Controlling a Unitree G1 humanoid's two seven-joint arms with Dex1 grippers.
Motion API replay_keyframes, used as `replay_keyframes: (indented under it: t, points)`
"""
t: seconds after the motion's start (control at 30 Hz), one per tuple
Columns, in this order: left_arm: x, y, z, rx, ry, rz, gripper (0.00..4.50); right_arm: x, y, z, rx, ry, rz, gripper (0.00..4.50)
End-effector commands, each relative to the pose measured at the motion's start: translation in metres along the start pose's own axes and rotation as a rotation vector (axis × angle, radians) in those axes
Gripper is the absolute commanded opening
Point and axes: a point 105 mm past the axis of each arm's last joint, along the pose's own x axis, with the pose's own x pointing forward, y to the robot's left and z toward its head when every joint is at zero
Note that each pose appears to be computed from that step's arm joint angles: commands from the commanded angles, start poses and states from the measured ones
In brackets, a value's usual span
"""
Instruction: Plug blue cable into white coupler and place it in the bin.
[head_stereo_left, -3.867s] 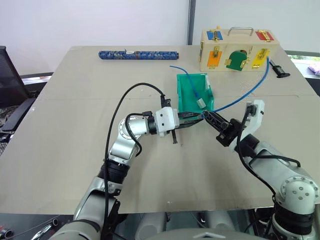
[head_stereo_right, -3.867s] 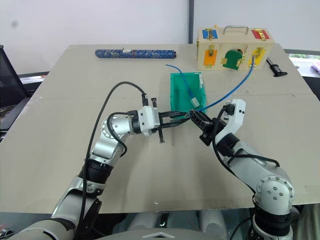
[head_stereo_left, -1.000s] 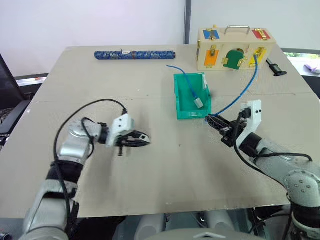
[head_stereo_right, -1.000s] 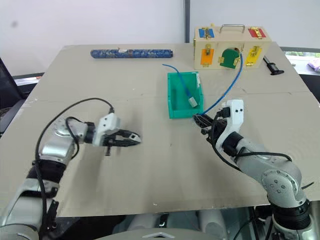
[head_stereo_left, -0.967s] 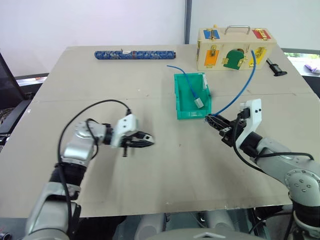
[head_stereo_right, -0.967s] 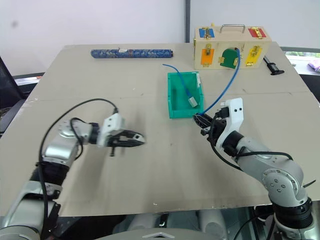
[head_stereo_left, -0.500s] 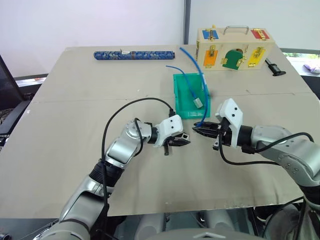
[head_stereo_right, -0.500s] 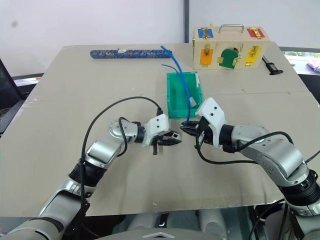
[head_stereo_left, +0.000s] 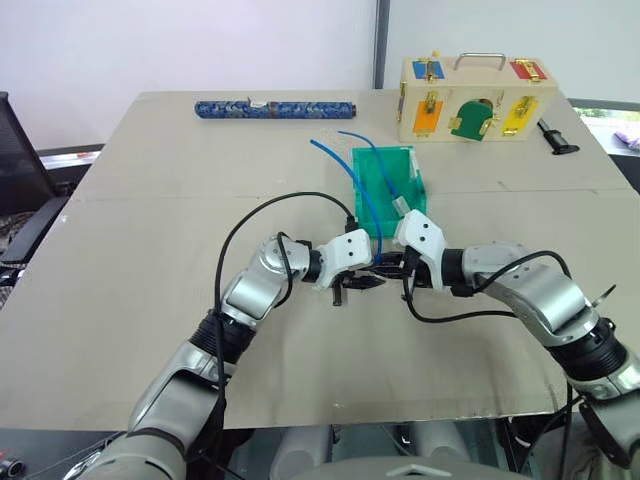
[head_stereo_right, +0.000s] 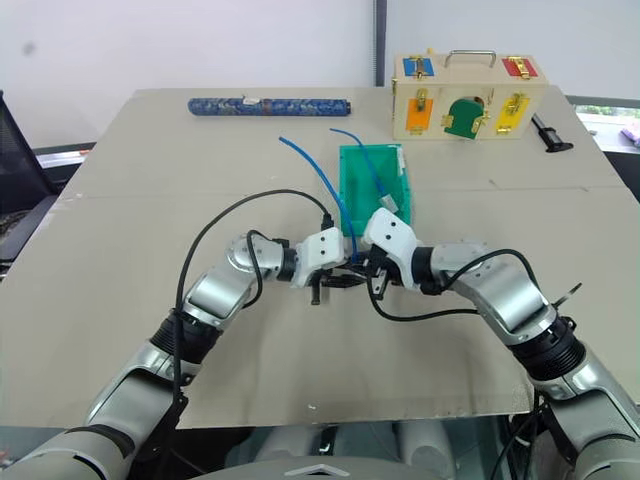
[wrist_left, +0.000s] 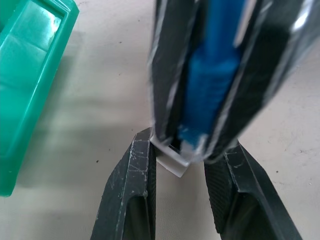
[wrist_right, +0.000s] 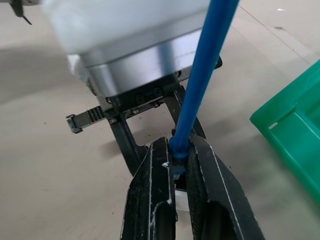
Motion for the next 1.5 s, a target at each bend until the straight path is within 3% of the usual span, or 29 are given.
replay_keyframes:
  t: [0.03, 0.17, 0.5, 1.03, 1.23, 1.5]
  points:
    - [0.000, -0.001, 0.000, 0.016, 0.005, -0.009, 0.76, -0.004, -0.007, 0.008, -0.022, -0.013, -0.020, 0.00]
    - [0.000, -0.001, -0.002, 0.017, 0.007, -0.011, 0.76, -0.005, -0.008, 0.001, -0.021, 0.020, -0.013, 0.00]
    - [0.001, -0.001, -0.004, 0.014, 0.011, -0.013, 0.76, -0.017, -0.015, 0.018, 0.089, -0.060, -0.033, 0.00]
    - [0.001, 0.001, -0.002, 0.013, 0.008, -0.005, 0.76, -0.006, -0.001, -0.010, 0.117, 0.066, 0.021, 0.00]
    - [0.002, 0.001, -0.001, 0.010, 0.005, -0.006, 0.76, -0.002, 0.003, -0.008, 0.129, 0.060, 0.037, 0.00]
    - [0.002, 0.001, -0.001, 0.012, 0.006, 0.000, 0.76, -0.006, 0.000, -0.028, 0.035, 0.214, 0.029, 0.00]
